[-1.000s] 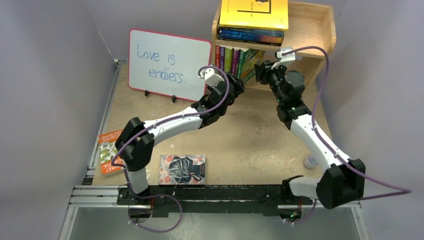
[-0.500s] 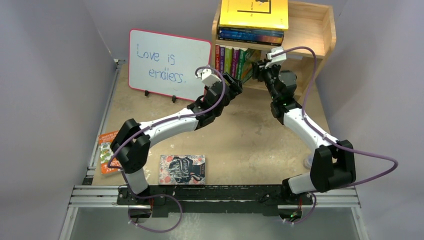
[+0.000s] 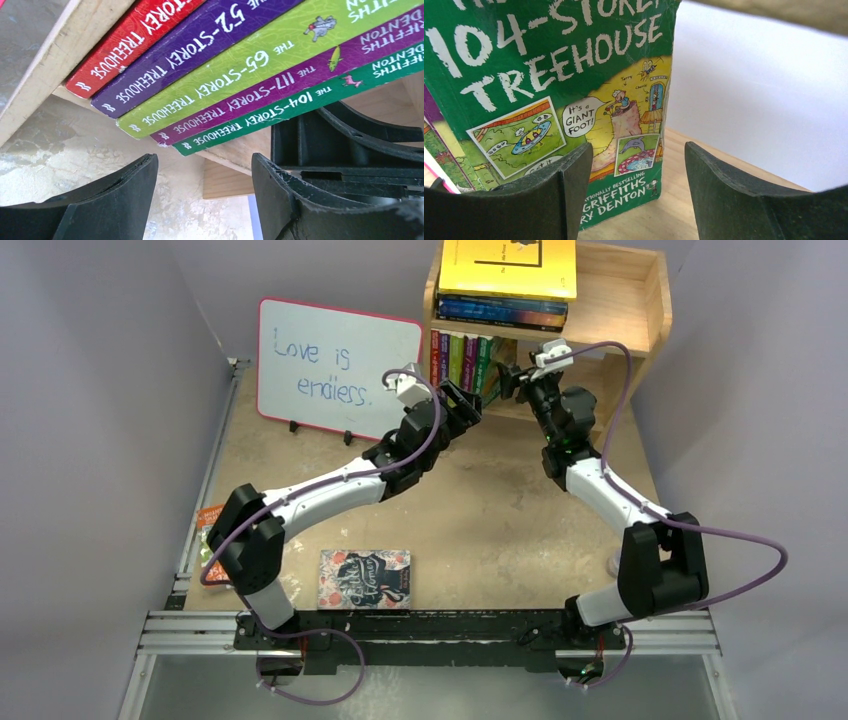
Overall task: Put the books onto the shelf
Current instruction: Adjust the book on the shelf.
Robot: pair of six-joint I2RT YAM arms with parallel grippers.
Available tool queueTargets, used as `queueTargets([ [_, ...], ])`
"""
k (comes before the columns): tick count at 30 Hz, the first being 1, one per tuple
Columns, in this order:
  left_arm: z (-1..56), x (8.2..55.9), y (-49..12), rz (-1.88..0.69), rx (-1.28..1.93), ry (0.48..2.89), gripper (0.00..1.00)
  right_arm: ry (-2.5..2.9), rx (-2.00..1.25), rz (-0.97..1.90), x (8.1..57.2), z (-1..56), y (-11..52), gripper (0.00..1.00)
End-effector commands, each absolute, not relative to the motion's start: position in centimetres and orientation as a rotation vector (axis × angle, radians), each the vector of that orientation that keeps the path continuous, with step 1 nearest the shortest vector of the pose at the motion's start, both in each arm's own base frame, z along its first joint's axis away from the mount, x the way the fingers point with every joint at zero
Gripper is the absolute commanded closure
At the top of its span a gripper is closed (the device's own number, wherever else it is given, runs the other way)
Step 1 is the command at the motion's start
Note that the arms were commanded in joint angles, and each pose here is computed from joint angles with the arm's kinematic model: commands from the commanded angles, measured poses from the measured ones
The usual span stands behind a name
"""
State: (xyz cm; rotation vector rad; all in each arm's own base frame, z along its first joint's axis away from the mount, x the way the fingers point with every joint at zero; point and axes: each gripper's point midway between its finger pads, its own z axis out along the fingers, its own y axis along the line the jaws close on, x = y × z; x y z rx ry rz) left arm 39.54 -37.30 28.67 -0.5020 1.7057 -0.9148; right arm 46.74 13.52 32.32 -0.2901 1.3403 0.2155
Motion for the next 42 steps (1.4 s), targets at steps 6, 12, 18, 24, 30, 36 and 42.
queueTargets([
  [6, 30.9, 39.7, -36.5, -0.985, -0.483, 1.660, 0.31, 1.305, -0.274, 0.268, 45.9, 33.8, 14.7, 0.27],
  [12, 30.9, 39.6, -36.8, -1.020, -0.458, 1.674, 0.31, 1.332, -0.117, 0.172, 44.6, 33.7, 11.2, 0.43],
  [18, 31.2, 39.5, -37.0, -1.047, -0.439, 1.678, 0.31, 1.355, -0.080, 0.137, 43.6, 33.8, 10.0, 0.49],
  [24, 31.2, 39.4, -37.4, -1.064, -0.424, 1.684, 0.31, 1.362, -0.031, 0.148, 43.6, 34.2, 9.7, 0.50],
  [30, 31.3, 39.2, -37.9, -1.090, -0.405, 1.690, 0.31, 1.357, -0.013, 0.174, 43.6, 35.2, 9.8, 0.45],
  [36, 30.7, 39.3, -38.0, -1.088, -0.405, 1.703, 0.31, 1.313, 0.006, 0.253, 43.8, 36.9, 10.7, 0.41],
  [42, 30.6, 39.6, -37.7, -1.081, -0.411, 1.702, 0.31, 1.302, -0.025, 0.385, 43.7, 37.9, 12.8, 0.34],
])
